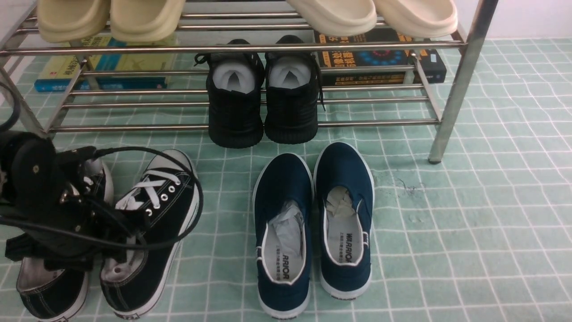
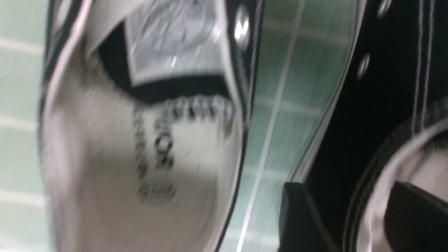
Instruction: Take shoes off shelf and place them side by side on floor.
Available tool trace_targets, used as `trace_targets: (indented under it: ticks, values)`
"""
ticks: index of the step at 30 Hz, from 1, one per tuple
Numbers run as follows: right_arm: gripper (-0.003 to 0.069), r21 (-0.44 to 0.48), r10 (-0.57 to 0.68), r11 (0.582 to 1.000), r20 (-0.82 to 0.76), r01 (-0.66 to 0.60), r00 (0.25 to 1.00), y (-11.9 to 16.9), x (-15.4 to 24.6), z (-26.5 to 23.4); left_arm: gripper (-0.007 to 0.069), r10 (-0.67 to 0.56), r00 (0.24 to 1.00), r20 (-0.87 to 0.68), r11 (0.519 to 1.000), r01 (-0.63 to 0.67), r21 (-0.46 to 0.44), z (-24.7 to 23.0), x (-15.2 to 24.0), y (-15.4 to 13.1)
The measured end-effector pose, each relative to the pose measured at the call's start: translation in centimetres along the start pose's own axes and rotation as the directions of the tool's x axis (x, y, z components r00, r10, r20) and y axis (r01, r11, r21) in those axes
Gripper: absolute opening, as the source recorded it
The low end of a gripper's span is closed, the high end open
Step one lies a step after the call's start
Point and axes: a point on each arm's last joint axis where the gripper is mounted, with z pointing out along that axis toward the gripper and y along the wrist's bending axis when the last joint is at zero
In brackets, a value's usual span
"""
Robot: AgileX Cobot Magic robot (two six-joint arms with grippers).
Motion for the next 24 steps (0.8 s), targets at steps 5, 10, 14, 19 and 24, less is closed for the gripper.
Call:
trace_targets:
  ticks: [5,10,14,19,24]
  values:
    - [0.0239,0.0,0.0,1.0,0.0,0.0,1.0,0.0,0.0,0.0,0.0262,0.103,0.995,-0.017,0.995,-0.103,-0.016,-5.2,-0.9,0.0]
    - [0.0239,0.0,0.0,1.0,0.0,0.0,1.0,0.0,0.0,0.0,0.0041,0.211,0.977,0.022,0.977,-0.211,-0.007,-9.4,0.5,0.7]
    - [0.0239,0.0,0.0,1.0,0.0,0.0,1.0,0.0,0.0,0.0,0.0001,0.262,0.959,0.106,0.964,-0.264,0.011,-11.8,3.5,1.8]
    - [0.0239,0.0,0.0,1.0,0.0,0.0,1.0,0.0,0.0,0.0,0.0001,0.243,0.917,0.316,0.958,-0.277,0.067,-11.9,8.3,3.1]
    - [0.0239,0.0,0.0,1.0,0.0,0.0,1.0,0.0,0.0,0.0,0.0001,0.164,0.821,0.547,0.957,-0.268,0.115,-10.8,11.6,4.1]
